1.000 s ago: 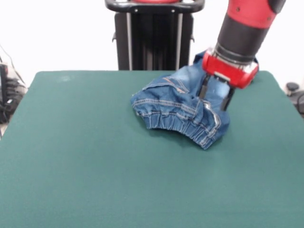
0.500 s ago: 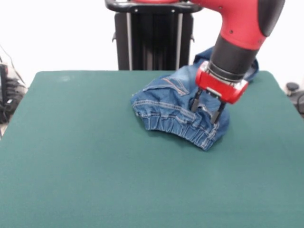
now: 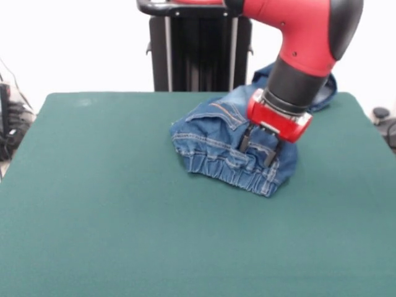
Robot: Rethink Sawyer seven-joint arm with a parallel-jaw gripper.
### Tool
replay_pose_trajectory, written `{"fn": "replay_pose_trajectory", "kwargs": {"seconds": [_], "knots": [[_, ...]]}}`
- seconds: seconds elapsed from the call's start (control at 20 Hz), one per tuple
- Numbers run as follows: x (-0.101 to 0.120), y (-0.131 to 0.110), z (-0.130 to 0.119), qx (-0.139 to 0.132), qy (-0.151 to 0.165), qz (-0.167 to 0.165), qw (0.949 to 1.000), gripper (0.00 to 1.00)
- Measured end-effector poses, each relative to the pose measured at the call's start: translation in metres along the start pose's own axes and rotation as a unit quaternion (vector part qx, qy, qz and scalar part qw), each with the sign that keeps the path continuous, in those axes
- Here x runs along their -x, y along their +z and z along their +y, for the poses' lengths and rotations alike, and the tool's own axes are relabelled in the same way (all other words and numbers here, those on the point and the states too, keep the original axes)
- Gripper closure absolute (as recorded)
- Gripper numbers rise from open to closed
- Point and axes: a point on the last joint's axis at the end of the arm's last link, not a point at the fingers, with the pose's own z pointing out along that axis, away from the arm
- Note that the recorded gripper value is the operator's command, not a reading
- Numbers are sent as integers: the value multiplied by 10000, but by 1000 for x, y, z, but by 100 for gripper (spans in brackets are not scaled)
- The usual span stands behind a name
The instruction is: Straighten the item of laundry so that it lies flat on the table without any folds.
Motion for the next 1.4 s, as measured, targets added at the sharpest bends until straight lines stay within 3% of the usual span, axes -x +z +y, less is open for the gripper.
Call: {"fn": "replay_pose_trajectory", "kwargs": {"seconds": [0.1, 0.15, 0.95, 1.25, 1.4], "knots": [[-2, 6, -3, -51, -41, 26, 10000, 0], [-4, 15, -10, -131, -85, 68, 9999, 100], [17, 16, -27, -84, 191, 232, 9995, 100], [42, 17, -47, -79, 393, 284, 9988, 100], [67, 25, -69, -137, 402, 157, 9990, 100]]}}
